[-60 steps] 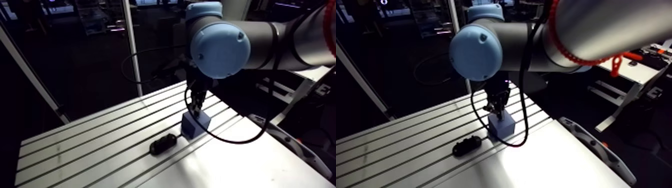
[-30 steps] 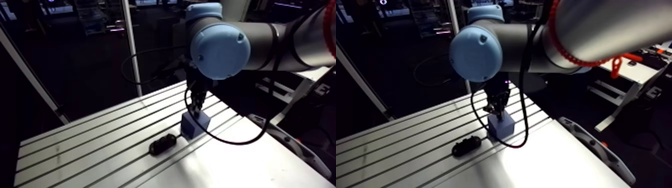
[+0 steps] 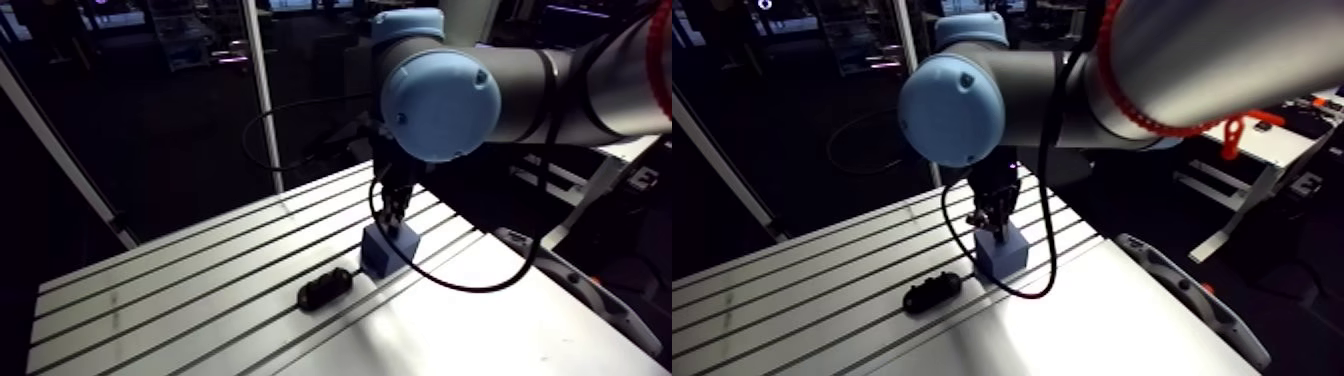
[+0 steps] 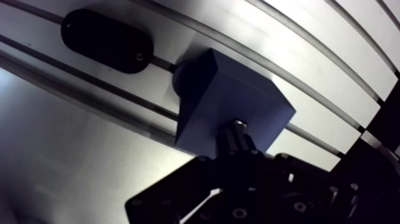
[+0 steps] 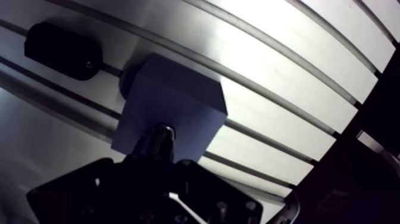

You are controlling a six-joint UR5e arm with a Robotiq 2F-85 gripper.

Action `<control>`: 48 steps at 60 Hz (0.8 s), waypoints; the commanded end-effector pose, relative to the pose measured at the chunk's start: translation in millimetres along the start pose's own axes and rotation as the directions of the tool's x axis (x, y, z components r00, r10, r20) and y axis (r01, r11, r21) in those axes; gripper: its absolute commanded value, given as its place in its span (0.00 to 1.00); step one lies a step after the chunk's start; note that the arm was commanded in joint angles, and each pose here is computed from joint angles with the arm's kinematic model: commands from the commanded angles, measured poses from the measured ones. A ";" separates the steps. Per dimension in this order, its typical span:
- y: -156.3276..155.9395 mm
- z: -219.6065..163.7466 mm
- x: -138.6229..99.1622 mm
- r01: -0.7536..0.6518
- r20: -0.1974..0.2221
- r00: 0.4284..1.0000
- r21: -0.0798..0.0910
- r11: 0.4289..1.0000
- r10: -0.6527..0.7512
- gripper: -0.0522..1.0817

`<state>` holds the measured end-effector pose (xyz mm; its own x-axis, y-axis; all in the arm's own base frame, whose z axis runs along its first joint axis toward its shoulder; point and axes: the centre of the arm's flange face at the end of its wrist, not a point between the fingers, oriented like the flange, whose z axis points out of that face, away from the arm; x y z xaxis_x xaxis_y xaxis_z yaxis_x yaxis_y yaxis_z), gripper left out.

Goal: Pick up the M10 bolt and insert it into the hex recess until seated.

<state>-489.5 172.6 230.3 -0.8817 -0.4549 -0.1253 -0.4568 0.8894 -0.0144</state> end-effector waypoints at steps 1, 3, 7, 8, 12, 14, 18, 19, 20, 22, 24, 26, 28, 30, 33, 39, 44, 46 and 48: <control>-0.1 0.2 0.0 0.000 0.000 1.000 0.000 1.000 0.000 0.97; -0.1 0.2 0.0 0.000 0.000 1.000 0.000 1.000 0.000 0.97; -0.1 0.2 0.0 -0.001 0.000 1.000 0.000 1.000 0.001 0.97; -0.1 0.2 0.0 -0.001 0.000 1.000 0.000 1.000 0.001 0.97; -0.1 0.2 0.0 -0.001 0.000 1.000 0.000 1.000 0.001 0.97; -0.1 0.2 0.0 -0.001 0.000 1.000 0.000 1.000 0.001 0.97; -0.1 0.2 0.0 -0.001 0.000 1.000 0.000 1.000 0.001 0.97; -0.2 0.3 0.0 -0.001 0.000 1.000 0.001 1.000 0.001 0.97; -0.2 0.3 0.0 -0.001 0.000 1.000 0.001 1.000 0.001 0.97; -0.1 0.2 0.0 -0.001 0.000 1.000 0.000 1.000 0.001 0.97; -0.1 0.2 0.0 -0.001 0.000 1.000 0.000 1.000 0.001 0.97; 0.0 0.9 0.1 -0.001 0.001 1.000 0.001 1.000 0.001 0.97; 0.0 0.9 0.2 -0.001 0.001 1.000 0.001 1.000 0.001 0.97; 0.0 0.9 0.2 -0.001 0.001 1.000 0.001 1.000 0.001 0.97; -0.4 0.9 0.6 0.000 0.001 1.000 0.001 1.000 0.000 0.97; -0.9 2.2 0.7 -0.001 0.002 1.000 0.003 1.000 0.001 0.97; -0.8 2.2 0.7 -0.001 0.002 1.000 0.003 1.000 0.001 0.97; -0.5 1.7 0.8 0.000 0.001 1.000 0.002 1.000 0.000 0.97; -0.4 1.6 0.9 0.000 0.001 1.000 0.002 1.000 0.000 0.97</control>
<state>-489.5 171.9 228.7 -0.8816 -0.4546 -0.1266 -0.4564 0.8896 -0.0164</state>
